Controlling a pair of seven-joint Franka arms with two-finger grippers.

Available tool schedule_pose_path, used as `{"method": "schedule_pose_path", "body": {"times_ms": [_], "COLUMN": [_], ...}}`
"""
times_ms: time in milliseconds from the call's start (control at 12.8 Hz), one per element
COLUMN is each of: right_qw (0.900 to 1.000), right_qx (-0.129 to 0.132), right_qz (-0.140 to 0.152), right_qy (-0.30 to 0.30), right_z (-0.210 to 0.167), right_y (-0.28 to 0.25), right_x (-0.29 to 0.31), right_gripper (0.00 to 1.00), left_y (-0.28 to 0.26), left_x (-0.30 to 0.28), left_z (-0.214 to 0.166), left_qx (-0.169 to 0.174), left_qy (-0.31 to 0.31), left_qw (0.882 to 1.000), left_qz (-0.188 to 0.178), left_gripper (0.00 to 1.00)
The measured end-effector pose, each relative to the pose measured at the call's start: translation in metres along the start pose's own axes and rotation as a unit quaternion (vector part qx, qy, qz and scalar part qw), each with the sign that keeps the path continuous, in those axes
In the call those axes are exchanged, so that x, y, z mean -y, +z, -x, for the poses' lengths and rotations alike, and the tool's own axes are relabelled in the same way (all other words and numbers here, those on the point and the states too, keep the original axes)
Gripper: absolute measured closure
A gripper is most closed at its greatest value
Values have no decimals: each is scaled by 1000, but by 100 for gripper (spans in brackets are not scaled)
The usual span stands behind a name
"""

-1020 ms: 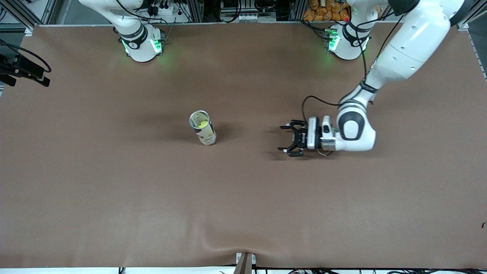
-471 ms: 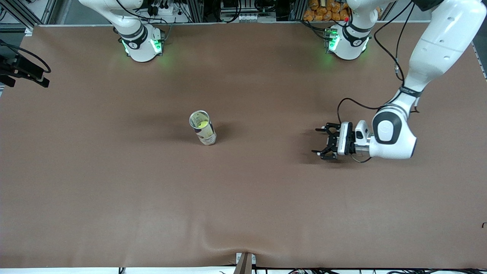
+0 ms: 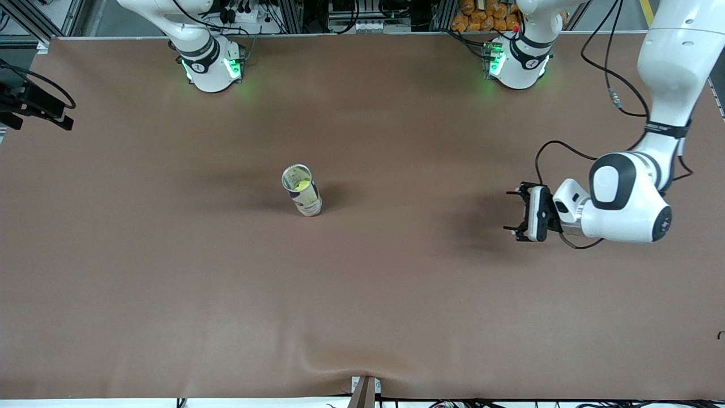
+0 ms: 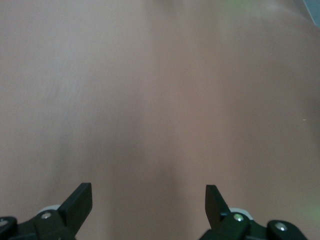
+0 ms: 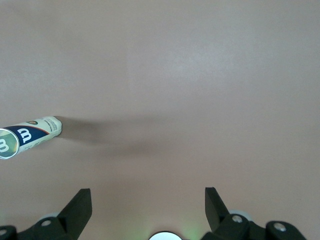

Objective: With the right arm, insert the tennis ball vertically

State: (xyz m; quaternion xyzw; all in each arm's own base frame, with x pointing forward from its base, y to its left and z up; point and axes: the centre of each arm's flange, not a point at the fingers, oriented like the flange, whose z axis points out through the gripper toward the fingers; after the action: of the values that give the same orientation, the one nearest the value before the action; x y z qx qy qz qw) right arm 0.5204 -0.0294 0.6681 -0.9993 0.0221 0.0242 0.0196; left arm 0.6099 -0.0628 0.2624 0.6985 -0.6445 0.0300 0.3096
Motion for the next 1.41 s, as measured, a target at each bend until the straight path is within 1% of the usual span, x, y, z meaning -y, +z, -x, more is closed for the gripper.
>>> {"method": "schedule_pose_path", "body": {"times_ms": [157, 392, 549, 706, 863, 1020, 1098, 1176, 1255, 1333, 1412], "right_qw": [1000, 1000, 1000, 1000, 1000, 1000, 1000, 1000, 1000, 1000, 1000], "right_qx": [0, 0, 0, 0, 0, 0, 0, 0, 0, 0, 0], "right_qz": [0, 0, 0, 0, 0, 0, 0, 0, 0, 0, -1], "right_qy": [0, 0, 1, 1, 2, 3, 3, 3, 4, 6, 7], "right_z": [0, 0, 0, 0, 0, 0, 0, 0, 0, 0, 0], "right_y": [0, 0, 0, 0, 0, 0, 0, 0, 0, 0, 0], "right_x": [0, 0, -1, -1, -2, -3, -3, -3, -4, -6, -7], "right_gripper": [0, 0, 0, 0, 0, 0, 0, 0, 0, 0, 0], "left_y": [-18, -26, -34, -55, -81, -104, -115, -126, -140, -153, -167], "left_x": [3, 5, 7, 10, 9, 9, 6, 0, -10, -23, -38], "left_z": [-3, -5, -6, -10, -18, -31, -41, -51, -60, -70, -81], "left_qx": [26, 44, 67, 91, 112, 138, 150, 159, 166, 168, 164], "left_qy": [-35, -85, -109, -138, -179, -203, -214, -236, -274, -323, -378], "left_qw": [999, 995, 991, 985, 976, 966, 960, 952, 938, 921, 898], "left_qz": [-9, -19, -33, -53, -62, -83, -99, -116, -131, -142, -153], "left_gripper": [0, 0, 0, 0, 0, 0, 0, 0, 0, 0, 0]}}
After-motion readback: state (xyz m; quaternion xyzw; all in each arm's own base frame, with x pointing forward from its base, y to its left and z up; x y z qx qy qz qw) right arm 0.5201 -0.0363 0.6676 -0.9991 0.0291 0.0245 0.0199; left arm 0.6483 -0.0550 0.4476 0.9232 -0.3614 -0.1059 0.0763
